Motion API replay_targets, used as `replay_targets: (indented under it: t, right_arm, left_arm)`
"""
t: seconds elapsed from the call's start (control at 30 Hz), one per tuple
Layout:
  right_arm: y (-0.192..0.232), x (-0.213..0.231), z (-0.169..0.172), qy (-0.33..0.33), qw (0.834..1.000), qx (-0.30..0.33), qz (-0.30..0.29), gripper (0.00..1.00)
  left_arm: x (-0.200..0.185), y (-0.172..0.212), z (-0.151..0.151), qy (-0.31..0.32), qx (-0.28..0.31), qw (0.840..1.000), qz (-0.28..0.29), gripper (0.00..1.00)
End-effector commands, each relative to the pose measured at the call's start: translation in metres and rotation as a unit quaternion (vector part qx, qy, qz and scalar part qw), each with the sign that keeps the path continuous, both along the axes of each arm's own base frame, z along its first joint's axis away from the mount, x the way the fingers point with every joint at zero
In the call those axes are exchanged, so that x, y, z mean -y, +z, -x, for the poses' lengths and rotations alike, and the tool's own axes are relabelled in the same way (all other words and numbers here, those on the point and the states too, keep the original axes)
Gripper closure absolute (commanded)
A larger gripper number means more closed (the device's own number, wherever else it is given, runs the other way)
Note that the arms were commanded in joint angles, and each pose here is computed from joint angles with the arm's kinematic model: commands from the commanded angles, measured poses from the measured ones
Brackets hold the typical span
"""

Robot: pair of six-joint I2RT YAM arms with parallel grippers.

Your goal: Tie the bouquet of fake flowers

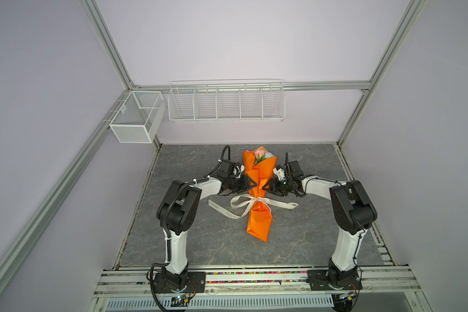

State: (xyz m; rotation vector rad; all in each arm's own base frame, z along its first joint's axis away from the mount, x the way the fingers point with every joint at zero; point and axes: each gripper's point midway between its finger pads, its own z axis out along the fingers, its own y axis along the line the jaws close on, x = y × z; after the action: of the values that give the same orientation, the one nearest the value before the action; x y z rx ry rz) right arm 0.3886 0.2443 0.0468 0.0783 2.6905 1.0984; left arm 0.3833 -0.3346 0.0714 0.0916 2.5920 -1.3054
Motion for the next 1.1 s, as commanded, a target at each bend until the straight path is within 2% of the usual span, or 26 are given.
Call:
replay_targets:
  t: [0.0,0.07,0.23,0.33,0.43,0.5,0.57,0.63,0.67,0.73,0.77,0.83,0.9,0.93,0.97,1.0,1.07]
  right_arm:
    - [-0.013,0.011,-0.010,-0.027,0.999,-0.017,0.010,0.53]
    - [-0.018,0.015,-0.014,-0.035,0.999,-0.021,0.008,0.58]
    - [-0.021,0.018,-0.026,-0.021,1.000,-0.017,0.011,0.59]
    - [-0.019,0.019,-0.035,-0.011,1.000,-0.016,0.003,0.59]
    - [-0.001,0.020,-0.040,-0.008,1.000,0.001,-0.007,0.56]
    - [0.018,0.024,-0.040,-0.011,1.000,0.025,0.004,0.49]
    - [0.043,0.041,-0.041,-0.027,0.997,0.066,0.041,0.40]
    - [0.068,0.069,-0.041,-0.060,0.986,0.112,0.106,0.34]
    - [0.084,0.090,-0.042,-0.084,0.975,0.140,0.147,0.33]
    - [0.116,0.133,-0.038,-0.137,0.943,0.197,0.230,0.31]
    - [0.136,0.155,-0.034,-0.165,0.918,0.234,0.274,0.29]
    - [0.169,0.193,-0.024,-0.211,0.863,0.300,0.346,0.21]
    - [0.184,0.219,-0.015,-0.226,0.812,0.346,0.413,0.07]
    - [0.180,0.233,-0.013,-0.232,0.787,0.351,0.451,0.04]
    - [0.169,0.248,-0.010,-0.233,0.767,0.339,0.493,0.10]
    - [0.159,0.261,-0.009,-0.237,0.754,0.314,0.526,0.10]
    - [0.132,0.289,-0.005,-0.248,0.744,0.247,0.570,0.11]
  left_arm:
    - [0.008,-0.003,-0.018,0.016,0.004,1.000,0.003,0.63]
    - [0.009,-0.011,-0.021,0.023,-0.005,1.000,-0.002,0.66]
    - [0.005,-0.022,-0.030,0.057,-0.013,0.998,-0.008,0.74]
    - [0.005,-0.022,-0.034,0.077,-0.014,0.997,0.002,0.75]
    - [0.007,-0.002,-0.036,0.079,0.007,0.997,0.025,0.63]
    - [0.005,0.018,-0.037,0.076,0.031,0.996,0.029,0.55]
    - [0.001,0.038,-0.035,0.070,0.055,0.996,0.022,0.45]
    - [-0.008,0.057,-0.031,0.068,0.080,0.994,0.009,0.40]
    - [-0.016,0.064,-0.028,0.070,0.094,0.993,-0.002,0.29]
    - [-0.035,0.078,-0.020,0.079,0.125,0.989,-0.030,0.22]
    - [-0.049,0.084,-0.016,0.088,0.143,0.985,-0.049,0.19]
    - [-0.080,0.094,-0.009,0.113,0.187,0.971,-0.097,0.01]
    - [-0.121,0.101,-0.004,0.159,0.221,0.950,-0.152,0.01]
    - [-0.145,0.102,-0.002,0.187,0.237,0.935,-0.187,0.01]
    - [-0.172,0.103,0.001,0.225,0.250,0.914,-0.228,0.01]
    - [-0.192,0.104,0.004,0.246,0.264,0.897,-0.256,0.01]
    - [-0.234,0.103,0.010,0.282,0.290,0.862,-0.305,0.01]
